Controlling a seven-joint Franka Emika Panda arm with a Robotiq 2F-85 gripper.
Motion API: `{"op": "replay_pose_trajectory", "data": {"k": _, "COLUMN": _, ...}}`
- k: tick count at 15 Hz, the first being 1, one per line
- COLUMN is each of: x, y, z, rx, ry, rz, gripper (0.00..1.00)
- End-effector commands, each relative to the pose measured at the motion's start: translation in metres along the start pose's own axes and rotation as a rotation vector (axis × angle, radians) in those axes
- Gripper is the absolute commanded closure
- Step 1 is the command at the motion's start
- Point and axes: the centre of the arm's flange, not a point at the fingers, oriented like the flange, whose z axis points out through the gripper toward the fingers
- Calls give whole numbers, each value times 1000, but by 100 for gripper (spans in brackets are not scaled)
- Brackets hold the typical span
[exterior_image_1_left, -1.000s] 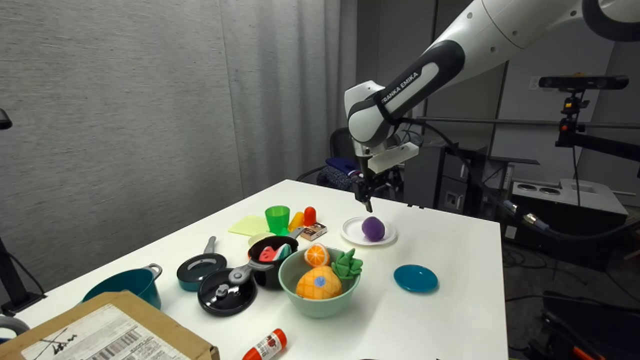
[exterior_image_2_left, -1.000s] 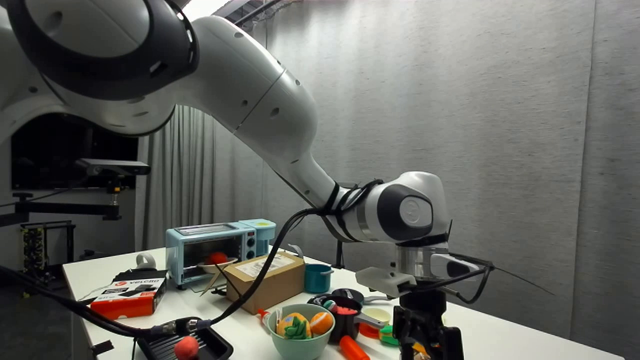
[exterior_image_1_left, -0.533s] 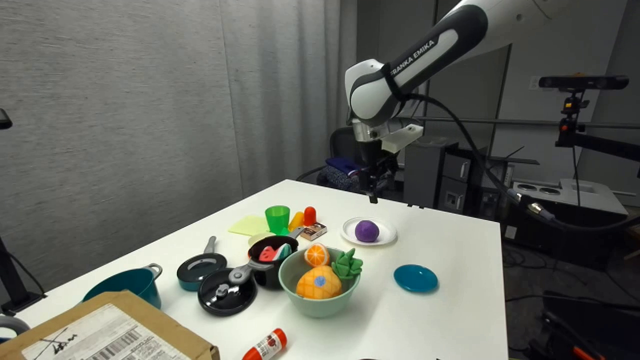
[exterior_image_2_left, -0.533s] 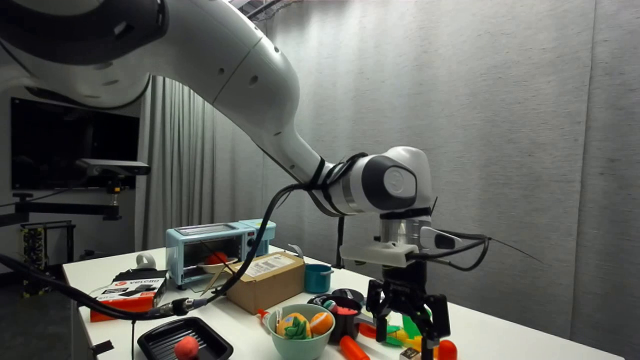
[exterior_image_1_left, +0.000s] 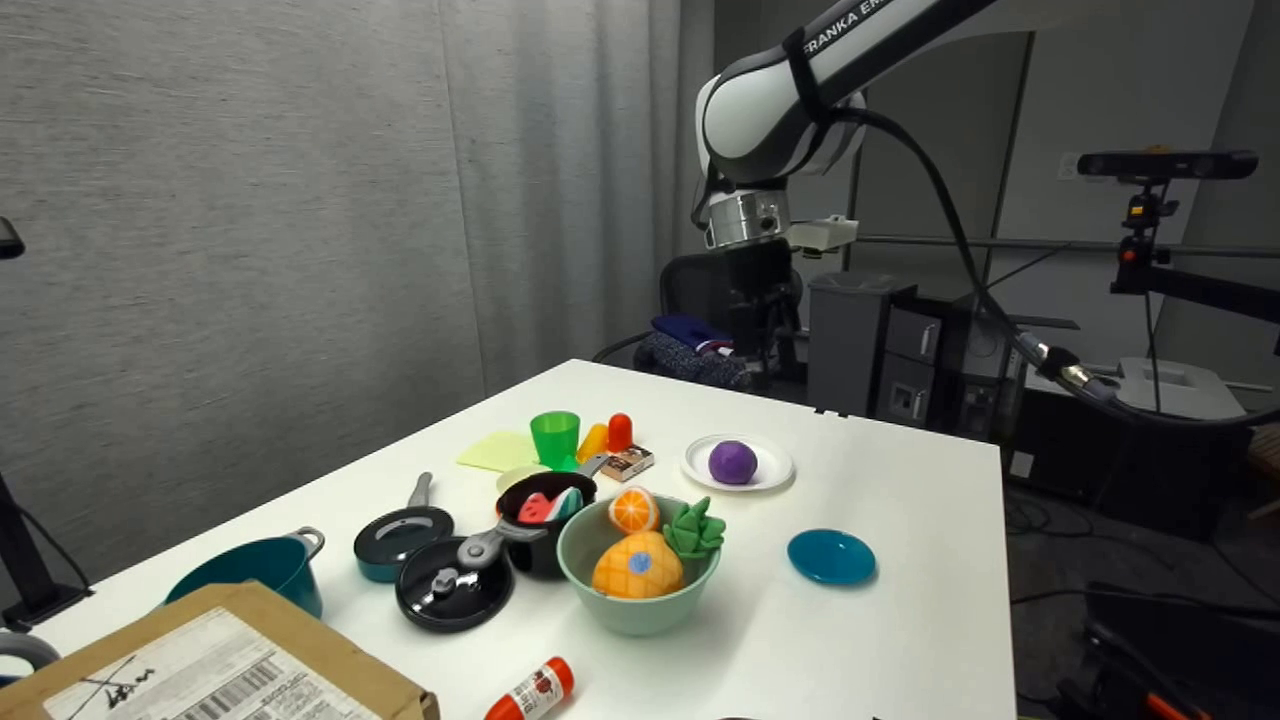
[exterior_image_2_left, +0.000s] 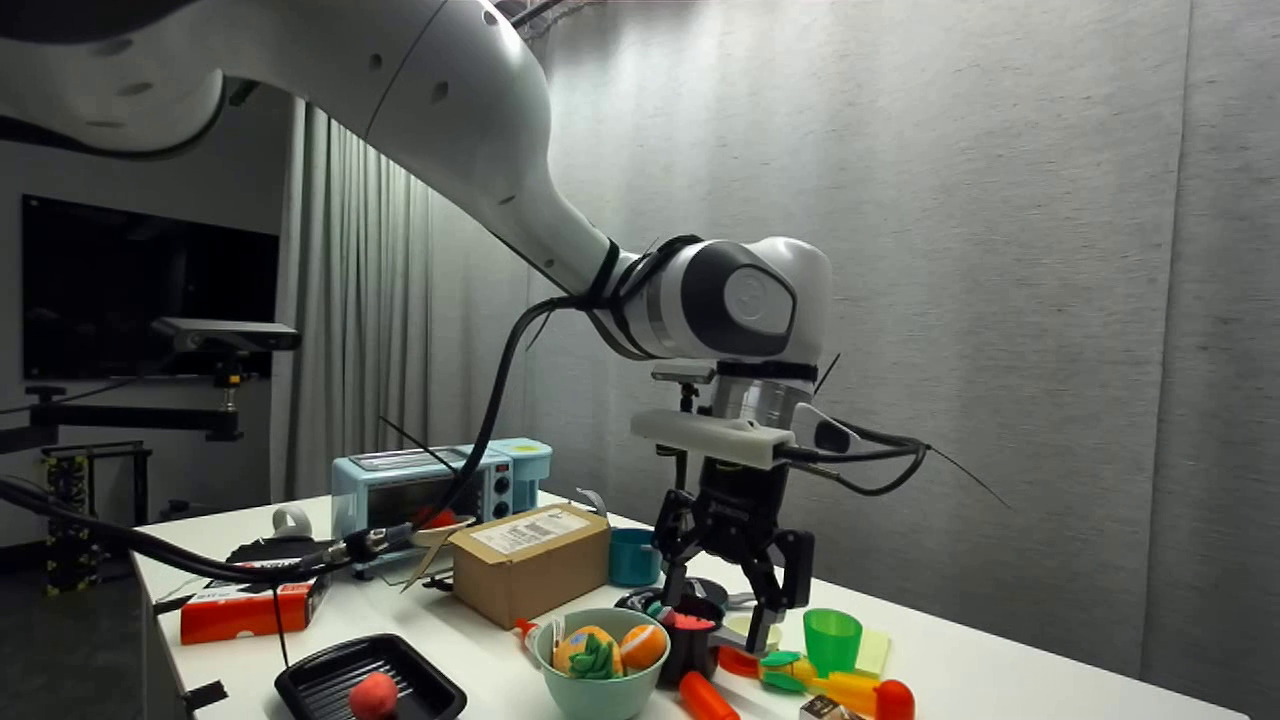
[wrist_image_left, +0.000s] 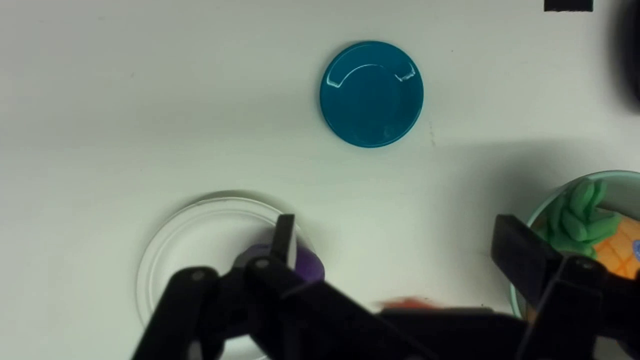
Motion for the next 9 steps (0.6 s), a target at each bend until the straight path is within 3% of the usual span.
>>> {"op": "replay_pose_trajectory", "data": {"k": 1, "x": -1, "y": -2, "z": -1, "rx": 1, "ry": 0, "rz": -2, "gripper": 0}}
{"op": "replay_pose_trajectory", "data": {"k": 9, "x": -3, "y": -2, "z": 2, "rx": 3, "ry": -6, "rz": -3, "gripper": 0}}
